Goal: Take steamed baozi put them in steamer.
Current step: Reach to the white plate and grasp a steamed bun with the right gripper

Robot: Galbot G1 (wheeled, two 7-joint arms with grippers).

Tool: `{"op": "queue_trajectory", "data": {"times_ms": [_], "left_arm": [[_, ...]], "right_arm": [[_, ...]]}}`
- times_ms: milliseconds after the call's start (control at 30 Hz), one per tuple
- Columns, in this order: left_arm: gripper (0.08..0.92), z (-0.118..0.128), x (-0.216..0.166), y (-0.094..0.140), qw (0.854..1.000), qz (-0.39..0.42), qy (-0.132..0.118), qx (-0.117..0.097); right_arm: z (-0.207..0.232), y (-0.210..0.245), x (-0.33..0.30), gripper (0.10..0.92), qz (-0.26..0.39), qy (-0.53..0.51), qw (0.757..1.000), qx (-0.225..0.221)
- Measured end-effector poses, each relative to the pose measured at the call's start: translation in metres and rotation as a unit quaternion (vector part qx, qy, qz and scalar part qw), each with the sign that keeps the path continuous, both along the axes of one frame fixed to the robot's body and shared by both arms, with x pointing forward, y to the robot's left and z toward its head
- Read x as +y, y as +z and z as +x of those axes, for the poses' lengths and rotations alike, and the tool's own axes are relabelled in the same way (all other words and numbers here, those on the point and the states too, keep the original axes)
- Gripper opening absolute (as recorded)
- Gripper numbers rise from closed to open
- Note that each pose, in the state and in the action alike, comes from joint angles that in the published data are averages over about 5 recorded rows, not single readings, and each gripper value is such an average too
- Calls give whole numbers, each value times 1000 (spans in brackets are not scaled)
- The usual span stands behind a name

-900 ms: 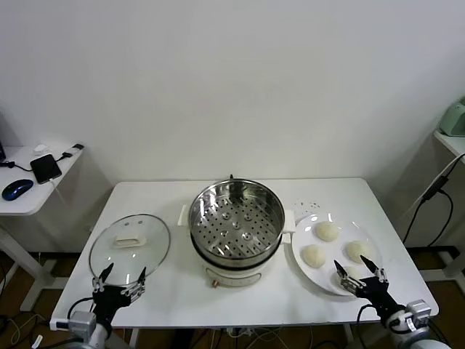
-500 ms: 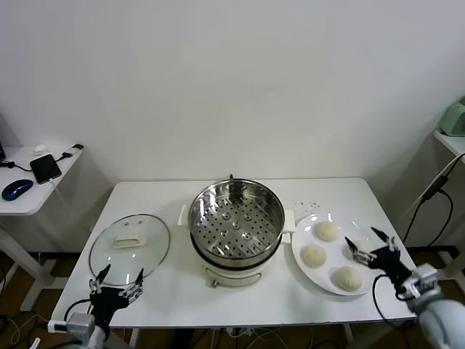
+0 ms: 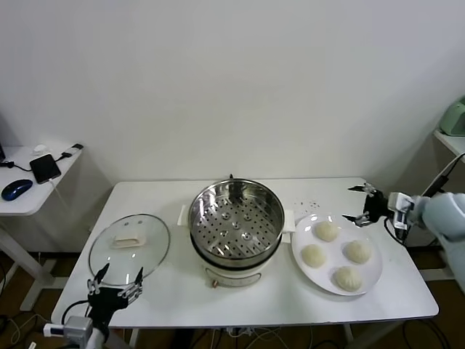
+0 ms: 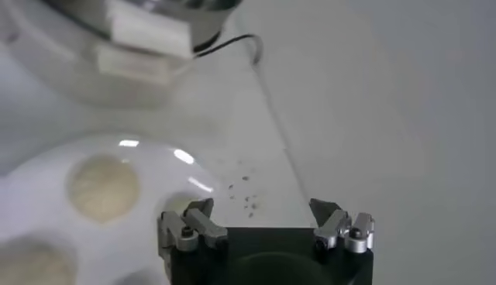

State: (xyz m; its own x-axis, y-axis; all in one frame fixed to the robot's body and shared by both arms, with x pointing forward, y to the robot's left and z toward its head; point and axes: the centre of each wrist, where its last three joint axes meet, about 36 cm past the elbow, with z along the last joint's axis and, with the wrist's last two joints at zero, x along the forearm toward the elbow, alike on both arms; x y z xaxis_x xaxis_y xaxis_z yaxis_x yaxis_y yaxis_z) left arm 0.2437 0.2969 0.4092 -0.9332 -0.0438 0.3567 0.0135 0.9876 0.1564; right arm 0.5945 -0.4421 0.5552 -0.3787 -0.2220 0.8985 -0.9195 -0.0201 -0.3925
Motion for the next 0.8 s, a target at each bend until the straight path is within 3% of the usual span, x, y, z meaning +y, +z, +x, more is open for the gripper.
{"op": "queue_trajectory", "data": {"times_ms": [400,800], "left_arm": [[823,-7,-2,2,1000,1,5,4],[823,-8,-3,-4,1000,1,4,12]], "right_arm": [[39,-35,21,823,-36,21,997,67],[55,-74,42,823,-45,23,996,75]]}}
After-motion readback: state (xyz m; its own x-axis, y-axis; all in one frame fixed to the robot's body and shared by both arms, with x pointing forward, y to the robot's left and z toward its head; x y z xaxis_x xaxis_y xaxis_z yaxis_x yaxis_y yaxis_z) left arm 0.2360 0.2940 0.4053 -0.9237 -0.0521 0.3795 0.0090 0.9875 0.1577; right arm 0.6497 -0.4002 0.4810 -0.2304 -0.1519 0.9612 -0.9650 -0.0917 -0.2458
